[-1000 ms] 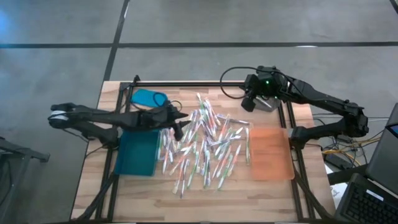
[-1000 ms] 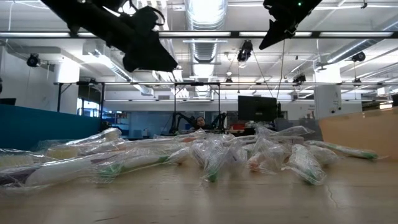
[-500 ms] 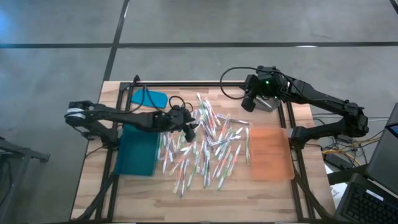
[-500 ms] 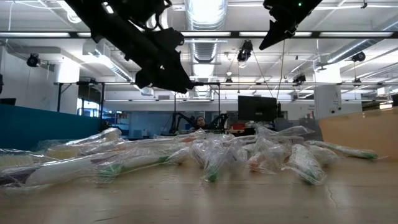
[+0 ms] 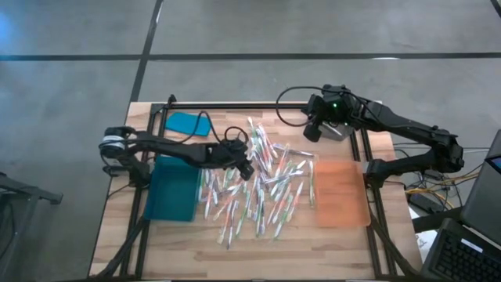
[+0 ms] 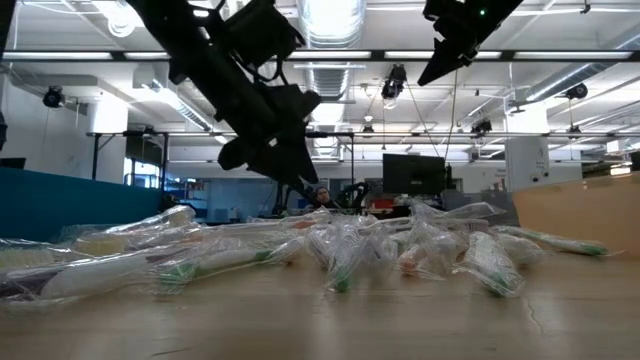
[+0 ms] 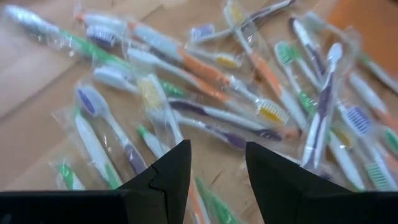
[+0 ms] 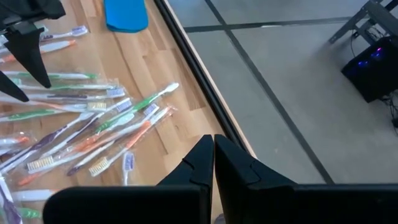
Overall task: Pick & Place Toothbrushes
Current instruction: Put the orange toothbrush into the blue bin
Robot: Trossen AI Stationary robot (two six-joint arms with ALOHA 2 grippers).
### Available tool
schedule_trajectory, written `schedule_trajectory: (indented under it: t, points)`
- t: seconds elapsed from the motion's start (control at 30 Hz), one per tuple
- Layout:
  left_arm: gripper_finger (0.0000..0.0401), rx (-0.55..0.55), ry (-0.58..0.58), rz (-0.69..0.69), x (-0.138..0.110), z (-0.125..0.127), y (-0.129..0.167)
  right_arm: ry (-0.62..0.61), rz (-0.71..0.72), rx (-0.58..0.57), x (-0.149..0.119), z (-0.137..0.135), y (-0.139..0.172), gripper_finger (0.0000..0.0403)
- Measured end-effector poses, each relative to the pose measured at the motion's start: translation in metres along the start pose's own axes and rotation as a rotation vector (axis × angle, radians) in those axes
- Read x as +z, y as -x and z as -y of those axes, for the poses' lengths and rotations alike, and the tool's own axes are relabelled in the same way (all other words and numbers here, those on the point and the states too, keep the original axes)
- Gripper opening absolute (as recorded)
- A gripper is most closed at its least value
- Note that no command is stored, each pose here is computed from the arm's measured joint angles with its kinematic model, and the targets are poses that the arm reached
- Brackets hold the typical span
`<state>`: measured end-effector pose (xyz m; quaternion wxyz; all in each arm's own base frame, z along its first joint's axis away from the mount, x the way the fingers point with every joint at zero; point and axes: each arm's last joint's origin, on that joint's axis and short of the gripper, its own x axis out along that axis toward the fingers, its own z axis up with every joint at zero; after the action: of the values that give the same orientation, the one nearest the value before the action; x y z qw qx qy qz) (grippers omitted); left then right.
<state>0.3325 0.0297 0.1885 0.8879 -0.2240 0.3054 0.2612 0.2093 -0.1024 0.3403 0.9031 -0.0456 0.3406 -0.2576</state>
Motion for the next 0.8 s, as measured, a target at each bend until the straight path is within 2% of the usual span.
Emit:
schedule_trajectory:
  t: [0.8]
  points:
    - [0.0159,0.064,0.013,-0.129,-0.029,-0.007,-0.038,0.015,-0.003,0.001,-0.006,-0.003,-0.007,0.0008]
